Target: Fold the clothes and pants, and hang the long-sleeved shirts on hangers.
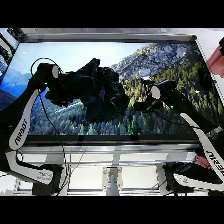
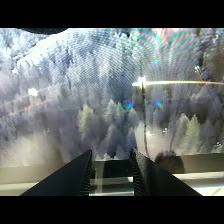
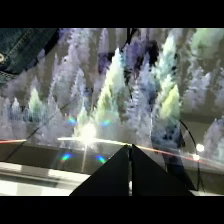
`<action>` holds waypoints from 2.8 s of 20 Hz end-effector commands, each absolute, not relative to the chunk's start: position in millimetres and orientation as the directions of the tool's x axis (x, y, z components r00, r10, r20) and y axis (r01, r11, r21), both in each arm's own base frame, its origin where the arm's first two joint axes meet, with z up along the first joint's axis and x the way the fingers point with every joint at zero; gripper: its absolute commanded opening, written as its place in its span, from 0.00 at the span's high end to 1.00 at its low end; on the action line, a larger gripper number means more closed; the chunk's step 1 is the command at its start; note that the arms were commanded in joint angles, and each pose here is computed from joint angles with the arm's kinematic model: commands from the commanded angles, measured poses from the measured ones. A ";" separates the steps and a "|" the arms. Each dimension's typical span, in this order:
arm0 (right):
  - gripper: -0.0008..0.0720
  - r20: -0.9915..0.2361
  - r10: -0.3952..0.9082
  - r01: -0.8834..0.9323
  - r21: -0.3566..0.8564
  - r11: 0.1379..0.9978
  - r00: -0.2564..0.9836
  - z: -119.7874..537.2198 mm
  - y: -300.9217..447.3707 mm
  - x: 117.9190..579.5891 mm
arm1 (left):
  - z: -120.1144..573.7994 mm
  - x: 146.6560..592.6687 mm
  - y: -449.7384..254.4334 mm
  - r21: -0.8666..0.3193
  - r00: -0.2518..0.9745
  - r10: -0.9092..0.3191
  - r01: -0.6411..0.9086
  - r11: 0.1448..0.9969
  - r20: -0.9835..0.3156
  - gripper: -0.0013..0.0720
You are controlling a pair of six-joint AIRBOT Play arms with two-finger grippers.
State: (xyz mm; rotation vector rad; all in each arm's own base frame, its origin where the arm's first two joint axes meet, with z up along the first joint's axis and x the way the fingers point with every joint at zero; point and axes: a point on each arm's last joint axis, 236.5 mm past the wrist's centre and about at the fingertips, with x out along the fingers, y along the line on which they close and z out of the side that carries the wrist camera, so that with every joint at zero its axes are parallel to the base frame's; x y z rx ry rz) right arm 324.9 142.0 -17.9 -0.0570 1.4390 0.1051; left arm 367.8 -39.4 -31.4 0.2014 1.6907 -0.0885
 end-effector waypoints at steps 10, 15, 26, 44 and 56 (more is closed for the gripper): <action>0.96 -0.971 0.065 -0.241 0.008 0.971 0.231 -13.4 148.7 349.4 | -31.5 367.8 -38.9 0.059 -0.118 0.082 0.184 0.981 -0.990 0.58; 0.95 -0.970 0.071 -0.294 -0.001 0.956 0.234 -13.1 150.0 350.1 | -32.1 368.1 -37.2 0.052 -0.119 0.089 0.291 0.955 -0.989 0.58; 0.95 -0.959 0.096 -0.294 0.014 0.956 0.265 -11.6 156.0 357.8 | -52.2 429.5 -22.3 0.192 0.099 0.166 0.393 0.899 -0.981 0.34; 0.94 -0.954 0.098 -0.356 -0.009 0.934 0.282 -12.7 157.1 363.5 | -79.6 462.3 27.7 0.512 0.170 0.500 0.494 0.703 -0.849 0.94; 0.39 -0.839 0.528 -0.582 0.367 0.726 0.129 19.3 205.7 387.3 | 100.8 357.0 124.1 0.260 0.251 0.187 0.302 0.917 -0.950 0.94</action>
